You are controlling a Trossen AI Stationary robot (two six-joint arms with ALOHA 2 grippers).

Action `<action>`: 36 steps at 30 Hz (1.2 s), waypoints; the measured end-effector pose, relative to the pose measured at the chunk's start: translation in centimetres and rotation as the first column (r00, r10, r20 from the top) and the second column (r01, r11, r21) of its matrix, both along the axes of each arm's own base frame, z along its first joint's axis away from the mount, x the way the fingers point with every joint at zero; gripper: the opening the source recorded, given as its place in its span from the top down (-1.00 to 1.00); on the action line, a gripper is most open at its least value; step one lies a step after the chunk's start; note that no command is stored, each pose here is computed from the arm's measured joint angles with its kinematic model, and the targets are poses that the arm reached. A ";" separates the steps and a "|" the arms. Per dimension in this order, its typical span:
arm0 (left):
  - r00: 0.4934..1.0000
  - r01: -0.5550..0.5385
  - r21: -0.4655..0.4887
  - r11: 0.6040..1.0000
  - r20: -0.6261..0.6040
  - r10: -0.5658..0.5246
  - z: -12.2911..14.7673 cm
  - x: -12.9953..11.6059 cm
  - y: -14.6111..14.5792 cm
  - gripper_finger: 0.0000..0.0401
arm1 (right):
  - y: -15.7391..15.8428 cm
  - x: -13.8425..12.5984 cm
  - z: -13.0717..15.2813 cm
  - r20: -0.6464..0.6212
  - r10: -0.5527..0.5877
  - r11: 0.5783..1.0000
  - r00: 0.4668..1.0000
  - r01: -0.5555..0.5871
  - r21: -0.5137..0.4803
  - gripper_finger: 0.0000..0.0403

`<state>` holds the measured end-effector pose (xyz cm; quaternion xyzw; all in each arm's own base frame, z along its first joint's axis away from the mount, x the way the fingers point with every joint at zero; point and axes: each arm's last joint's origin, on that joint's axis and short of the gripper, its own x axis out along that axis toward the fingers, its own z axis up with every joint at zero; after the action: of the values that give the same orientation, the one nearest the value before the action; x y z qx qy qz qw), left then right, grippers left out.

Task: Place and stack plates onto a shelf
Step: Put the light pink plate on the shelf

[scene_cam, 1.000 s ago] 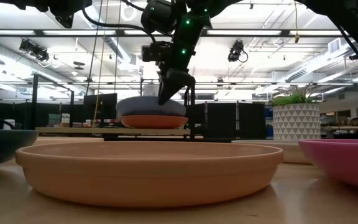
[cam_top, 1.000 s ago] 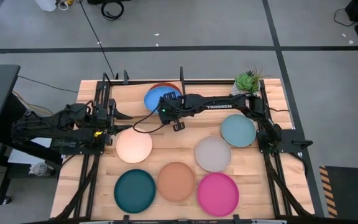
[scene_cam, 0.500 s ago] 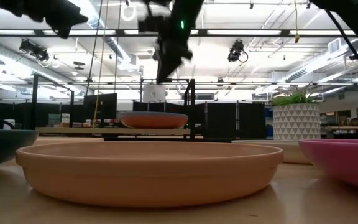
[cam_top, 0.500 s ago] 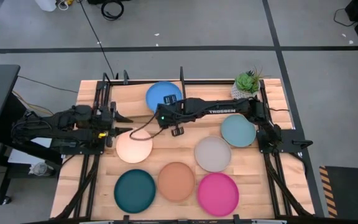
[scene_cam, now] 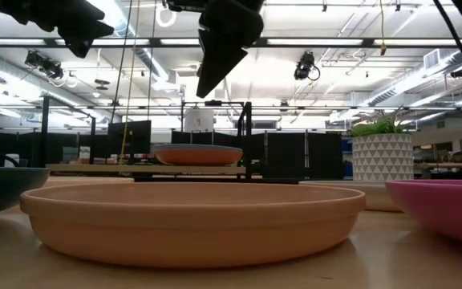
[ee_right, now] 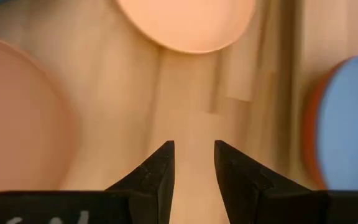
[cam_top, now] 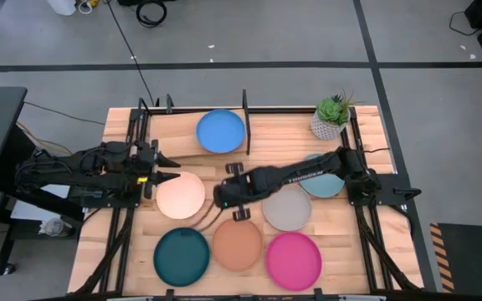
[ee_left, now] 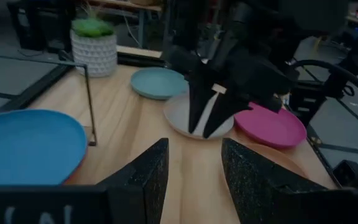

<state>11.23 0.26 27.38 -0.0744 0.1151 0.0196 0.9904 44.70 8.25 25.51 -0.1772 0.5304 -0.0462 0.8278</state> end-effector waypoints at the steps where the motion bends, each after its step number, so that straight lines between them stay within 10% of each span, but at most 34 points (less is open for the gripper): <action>1: 1.000 0.011 -0.007 1.000 -0.006 -0.011 -0.1 0.1 0.0 0.22 | 0.6 -0.1 -0.4 0.007 -0.005 1.000 1.000 0.005 -0.003 0.41; 16: 0.942 0.007 -0.106 0.994 -0.334 -0.043 -4.3 5.9 -0.6 0.22 | 6.6 -2.6 -6.0 0.111 -0.042 0.976 0.993 0.065 -0.210 0.41; 36: 0.810 0.192 -0.222 0.956 -0.514 -0.282 -8.0 8.2 -4.7 0.22 | 2.0 -10.4 -3.3 0.552 0.052 0.986 0.832 0.044 -0.160 0.56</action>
<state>19.46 -4.49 19.34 -0.1297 0.3990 -0.0936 0.9029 34.27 10.25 22.17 -0.2256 0.2619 -0.1378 0.9282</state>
